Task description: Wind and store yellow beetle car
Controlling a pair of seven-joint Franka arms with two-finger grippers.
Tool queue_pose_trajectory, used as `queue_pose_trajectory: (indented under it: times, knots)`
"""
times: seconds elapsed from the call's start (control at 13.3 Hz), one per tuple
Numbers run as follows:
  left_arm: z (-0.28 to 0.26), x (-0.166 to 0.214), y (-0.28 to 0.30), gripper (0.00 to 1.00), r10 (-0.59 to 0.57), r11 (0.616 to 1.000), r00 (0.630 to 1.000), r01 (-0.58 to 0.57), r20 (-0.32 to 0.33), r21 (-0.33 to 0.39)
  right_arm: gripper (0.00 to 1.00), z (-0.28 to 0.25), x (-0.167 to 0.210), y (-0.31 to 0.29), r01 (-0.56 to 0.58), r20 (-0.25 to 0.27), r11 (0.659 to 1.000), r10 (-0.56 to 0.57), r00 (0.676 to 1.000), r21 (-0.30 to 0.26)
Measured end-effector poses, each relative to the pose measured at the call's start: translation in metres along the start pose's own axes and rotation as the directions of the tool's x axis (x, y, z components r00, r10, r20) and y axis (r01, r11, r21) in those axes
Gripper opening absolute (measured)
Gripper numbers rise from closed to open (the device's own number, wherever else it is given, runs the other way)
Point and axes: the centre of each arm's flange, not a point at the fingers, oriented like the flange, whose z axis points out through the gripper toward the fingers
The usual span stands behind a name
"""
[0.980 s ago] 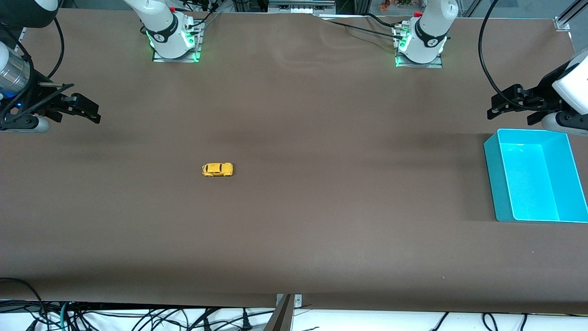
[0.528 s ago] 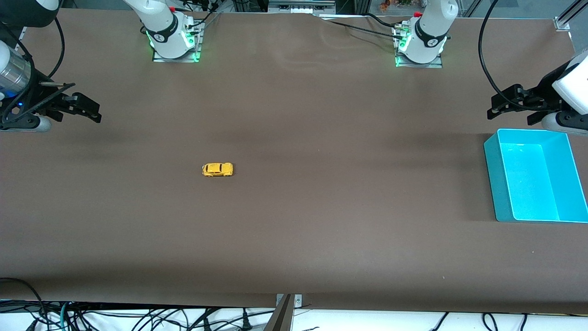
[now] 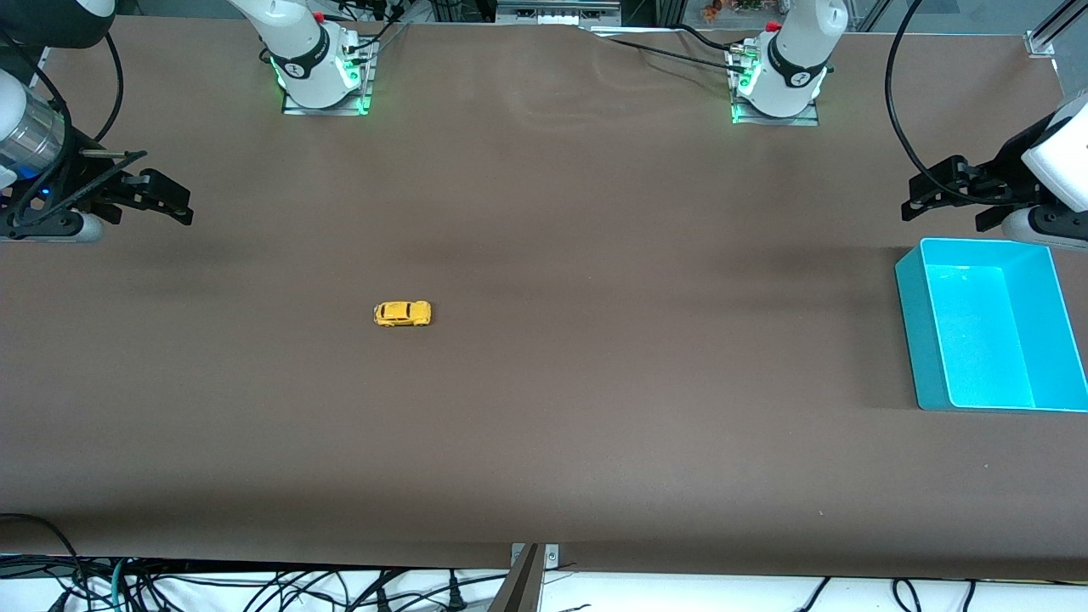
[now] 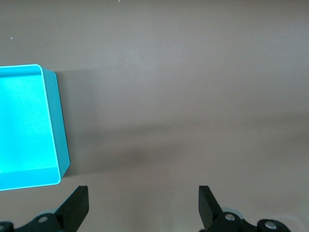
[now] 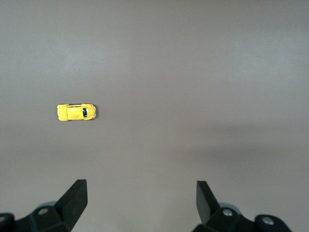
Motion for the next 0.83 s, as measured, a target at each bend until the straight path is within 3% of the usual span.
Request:
queue_pose_trajectory:
  times: [0.83]
  knots:
    - [0.0003, 0.0002, 0.0, 1.0, 0.0, 1.0, 1.0, 0.0, 0.001, 0.0, 1.0, 0.0011, -0.0013, 0.0006, -0.001, 0.013, 1.0, 0.001, 1.0, -0.001]
